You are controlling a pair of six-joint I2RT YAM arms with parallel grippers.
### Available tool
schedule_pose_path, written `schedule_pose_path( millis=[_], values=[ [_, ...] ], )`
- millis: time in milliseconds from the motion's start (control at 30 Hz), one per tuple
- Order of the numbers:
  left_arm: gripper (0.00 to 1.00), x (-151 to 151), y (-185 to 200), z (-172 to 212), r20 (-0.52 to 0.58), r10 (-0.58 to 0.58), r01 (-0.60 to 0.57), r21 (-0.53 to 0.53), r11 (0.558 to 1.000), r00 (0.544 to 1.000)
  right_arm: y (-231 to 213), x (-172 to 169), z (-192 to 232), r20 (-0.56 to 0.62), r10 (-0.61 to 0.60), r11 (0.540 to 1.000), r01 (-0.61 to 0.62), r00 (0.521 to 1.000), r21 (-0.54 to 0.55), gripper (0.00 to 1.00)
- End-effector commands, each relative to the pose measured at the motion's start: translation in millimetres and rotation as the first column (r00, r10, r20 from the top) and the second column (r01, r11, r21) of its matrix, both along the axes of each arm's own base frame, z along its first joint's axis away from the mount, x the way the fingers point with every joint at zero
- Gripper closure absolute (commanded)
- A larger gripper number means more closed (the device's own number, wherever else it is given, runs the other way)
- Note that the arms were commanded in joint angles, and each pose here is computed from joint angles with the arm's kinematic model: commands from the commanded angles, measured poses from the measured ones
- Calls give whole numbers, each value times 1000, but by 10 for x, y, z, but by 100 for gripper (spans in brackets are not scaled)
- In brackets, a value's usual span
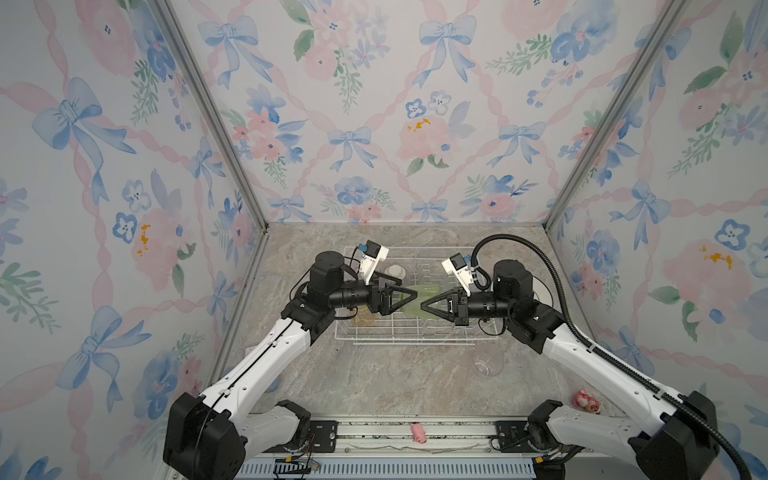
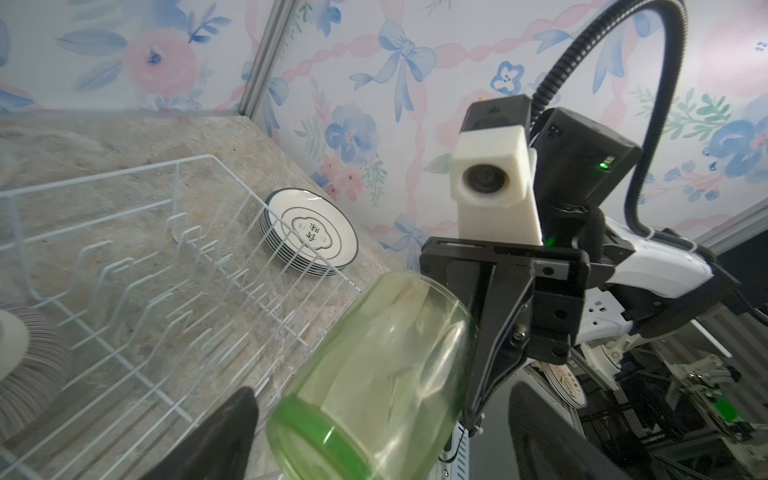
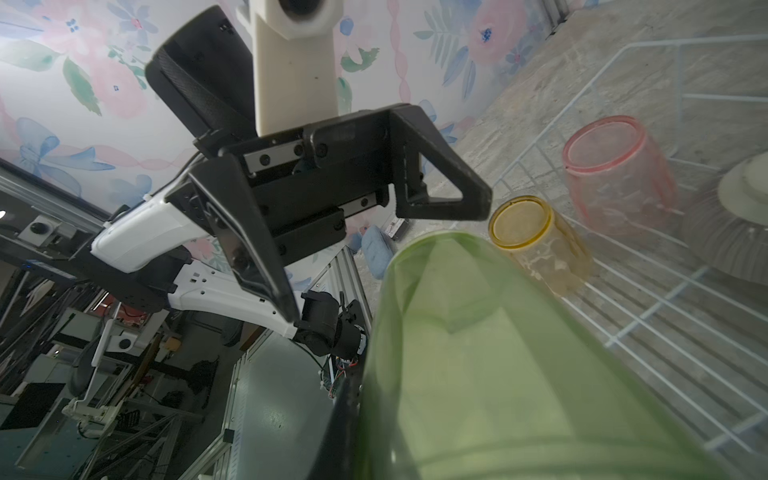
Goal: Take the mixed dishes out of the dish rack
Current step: 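Close the right gripper on the green cup while the left gripper opens and draws back, then lower the green cup with the right gripper while the left reaches the yellow cup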
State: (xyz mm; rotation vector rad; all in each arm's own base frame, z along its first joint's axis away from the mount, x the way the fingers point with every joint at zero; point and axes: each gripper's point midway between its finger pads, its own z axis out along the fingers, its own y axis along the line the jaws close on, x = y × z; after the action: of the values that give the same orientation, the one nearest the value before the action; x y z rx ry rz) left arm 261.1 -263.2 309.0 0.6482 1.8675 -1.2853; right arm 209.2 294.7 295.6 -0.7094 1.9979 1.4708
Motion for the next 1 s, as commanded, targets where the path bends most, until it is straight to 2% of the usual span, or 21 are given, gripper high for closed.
schedule_pose_path(
  millis=[0, 133, 233, 300, 467, 633, 867, 967],
  values=[
    [11, 96, 219, -200, 19, 133, -135, 161, 978, 991, -148, -173, -52, 72, -6, 985, 19, 997, -173, 100],
    [11, 28, 270, -277, 28, 133, -136, 186, 973, 991, -291, -364, -196, 98, 6, 931, 30, 995, -364, 100],
    [13, 4, 303, -345, 16, 148, -148, 205, 967, 989, -393, -536, -322, 107, 35, 865, 23, 994, -501, 100],
    [15, 43, 369, -408, 8, 203, -199, 238, 951, 979, -419, -672, -385, 103, 67, 824, 3, 992, -566, 100],
    [16, 216, 651, -623, 44, 394, -379, 384, 842, 918, -460, -912, -540, 91, 126, 730, -31, 988, -682, 100],
    [16, 199, 677, -843, 69, 439, -414, 491, 767, 896, -495, -1087, -782, 47, 142, 643, -56, 989, -764, 100],
    [13, 309, 851, -1107, 111, 503, -458, 612, 645, 857, -537, -1200, -1349, -41, 107, 494, -89, 993, -865, 100],
    [11, 344, 888, -1136, 120, 509, -462, 629, 625, 852, -602, -1154, -1586, -53, 80, 408, -81, 995, -909, 100]
  ],
)
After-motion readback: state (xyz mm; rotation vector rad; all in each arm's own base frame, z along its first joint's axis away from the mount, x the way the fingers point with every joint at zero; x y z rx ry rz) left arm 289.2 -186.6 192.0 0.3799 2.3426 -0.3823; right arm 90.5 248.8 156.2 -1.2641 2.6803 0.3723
